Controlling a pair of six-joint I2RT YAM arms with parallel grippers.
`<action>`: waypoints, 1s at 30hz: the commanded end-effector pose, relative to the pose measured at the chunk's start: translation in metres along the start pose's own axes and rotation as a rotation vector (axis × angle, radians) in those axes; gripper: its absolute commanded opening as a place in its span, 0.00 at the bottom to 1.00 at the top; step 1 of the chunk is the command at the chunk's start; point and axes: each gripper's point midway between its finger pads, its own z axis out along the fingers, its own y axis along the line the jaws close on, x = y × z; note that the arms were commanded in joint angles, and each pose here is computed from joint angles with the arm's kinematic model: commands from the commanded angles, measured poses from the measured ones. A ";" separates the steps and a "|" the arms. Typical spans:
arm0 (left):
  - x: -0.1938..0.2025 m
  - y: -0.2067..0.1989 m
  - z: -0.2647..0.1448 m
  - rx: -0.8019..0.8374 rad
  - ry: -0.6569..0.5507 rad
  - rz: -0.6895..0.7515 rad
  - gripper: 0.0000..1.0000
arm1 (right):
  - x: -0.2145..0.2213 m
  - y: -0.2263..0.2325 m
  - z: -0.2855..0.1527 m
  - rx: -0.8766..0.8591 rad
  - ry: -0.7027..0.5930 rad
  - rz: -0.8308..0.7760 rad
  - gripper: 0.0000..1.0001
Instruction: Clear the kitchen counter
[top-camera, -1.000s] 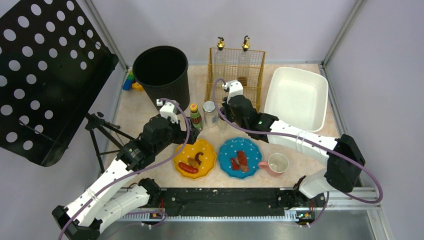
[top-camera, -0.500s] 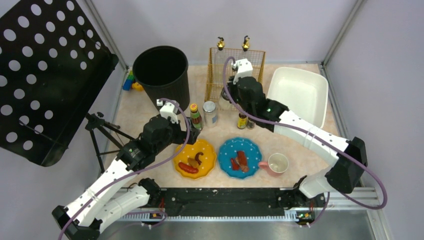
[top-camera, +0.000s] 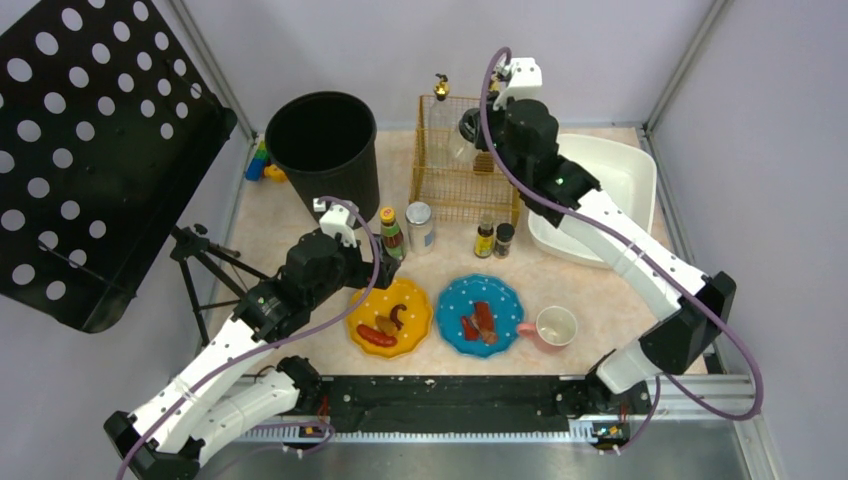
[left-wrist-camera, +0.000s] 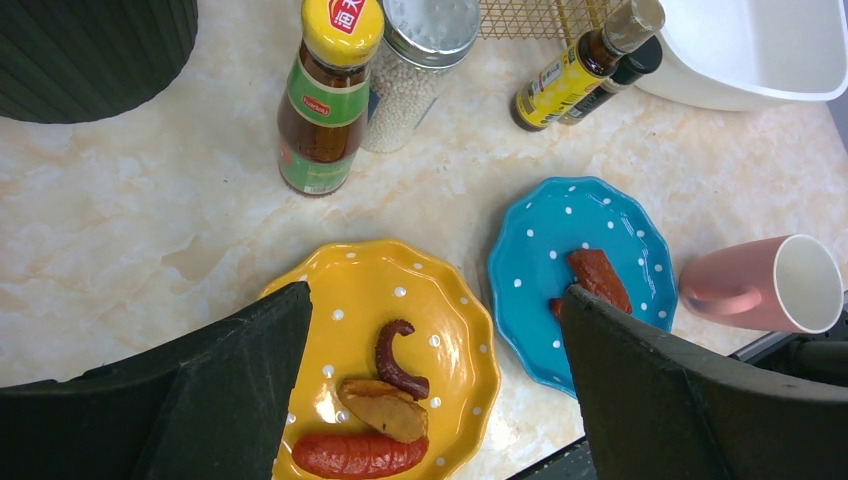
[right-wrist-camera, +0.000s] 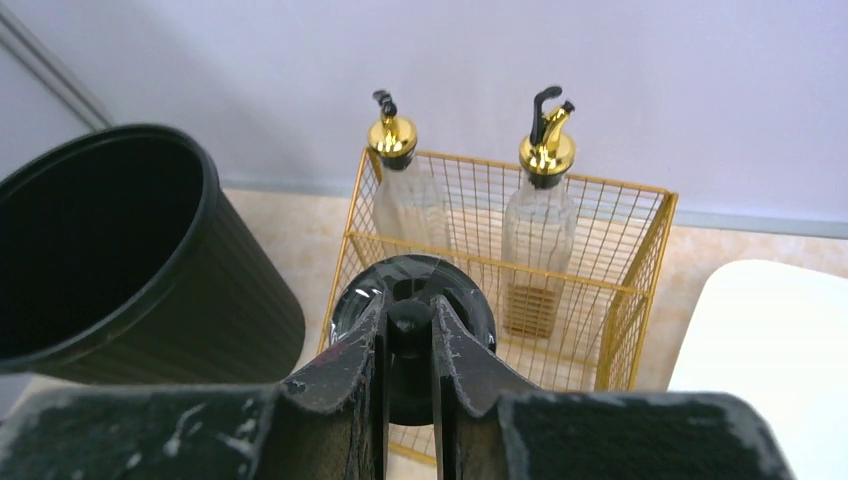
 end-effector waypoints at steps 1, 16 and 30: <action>-0.010 -0.006 -0.003 0.028 -0.040 -0.001 0.99 | -0.035 0.005 0.018 -0.026 -0.097 0.062 0.00; -0.001 -0.008 0.005 0.042 -0.009 -0.004 0.98 | -0.010 0.015 0.071 -0.028 -0.107 0.046 0.00; 0.002 -0.012 0.010 0.062 0.009 -0.003 0.99 | 0.007 0.022 0.104 -0.044 -0.109 0.049 0.00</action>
